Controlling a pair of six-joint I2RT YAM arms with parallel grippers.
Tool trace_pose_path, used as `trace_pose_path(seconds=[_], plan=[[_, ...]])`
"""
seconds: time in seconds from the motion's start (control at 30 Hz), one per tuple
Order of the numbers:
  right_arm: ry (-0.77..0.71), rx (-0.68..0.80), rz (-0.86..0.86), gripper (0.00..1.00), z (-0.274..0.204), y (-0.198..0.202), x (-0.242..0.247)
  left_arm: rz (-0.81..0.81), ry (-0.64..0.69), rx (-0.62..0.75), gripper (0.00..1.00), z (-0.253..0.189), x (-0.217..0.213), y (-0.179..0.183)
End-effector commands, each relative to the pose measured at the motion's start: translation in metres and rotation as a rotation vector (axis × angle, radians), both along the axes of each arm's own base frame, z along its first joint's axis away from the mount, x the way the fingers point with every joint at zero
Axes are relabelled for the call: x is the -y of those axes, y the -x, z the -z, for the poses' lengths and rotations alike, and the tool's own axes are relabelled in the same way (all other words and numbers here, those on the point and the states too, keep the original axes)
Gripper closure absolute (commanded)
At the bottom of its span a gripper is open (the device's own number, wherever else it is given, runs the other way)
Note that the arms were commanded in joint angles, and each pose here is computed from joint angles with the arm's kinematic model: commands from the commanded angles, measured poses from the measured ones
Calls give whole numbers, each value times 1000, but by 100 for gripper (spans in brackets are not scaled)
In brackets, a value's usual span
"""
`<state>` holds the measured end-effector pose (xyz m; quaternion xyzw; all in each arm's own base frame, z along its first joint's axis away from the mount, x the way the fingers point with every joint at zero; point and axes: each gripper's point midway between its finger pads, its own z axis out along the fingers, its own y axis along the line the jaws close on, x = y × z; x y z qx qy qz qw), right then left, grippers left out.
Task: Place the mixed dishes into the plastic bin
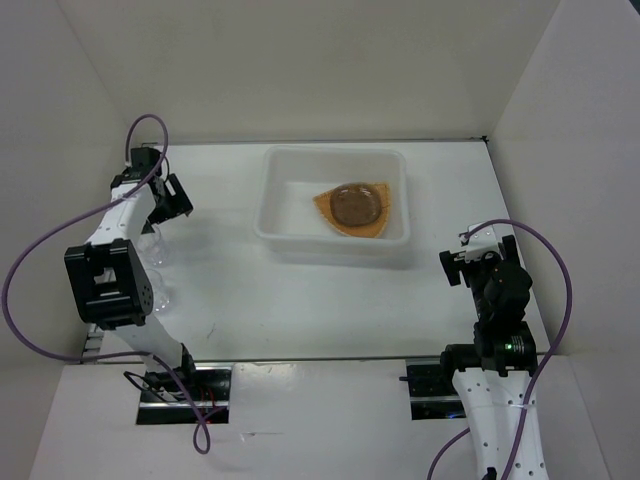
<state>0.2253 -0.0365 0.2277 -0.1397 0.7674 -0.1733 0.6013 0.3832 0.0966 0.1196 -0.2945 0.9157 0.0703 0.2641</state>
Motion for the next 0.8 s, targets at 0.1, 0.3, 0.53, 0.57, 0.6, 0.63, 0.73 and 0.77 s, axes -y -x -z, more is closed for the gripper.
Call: trace_pose_path(seconds=[0.1, 0.3, 0.53, 0.57, 0.6, 0.63, 0.73, 0.77], plan=[[-2, 39, 11, 2, -10, -6, 1, 31, 6, 7, 1, 11, -3, -23], [-2, 39, 11, 2, -10, -6, 1, 20, 22, -61, 1, 39, -6, -13], [0, 39, 20, 2, -10, -5, 3, 24, 37, -103, 8, 57, -6, -6], [0, 39, 20, 2, -10, -5, 3, 28, 45, -101, 10, 57, -5, -7], [0, 30, 20, 2, -8, -6, 3, 33, 52, -90, 12, 57, -3, -9], [0, 30, 20, 2, -8, -6, 3, 32, 49, -92, 19, 57, -7, -8], [0, 30, 20, 2, -8, -6, 3, 36, 54, -78, 61, 52, -6, -9], [0, 30, 20, 2, -8, -6, 3, 37, 48, -55, 79, 44, -7, -13]])
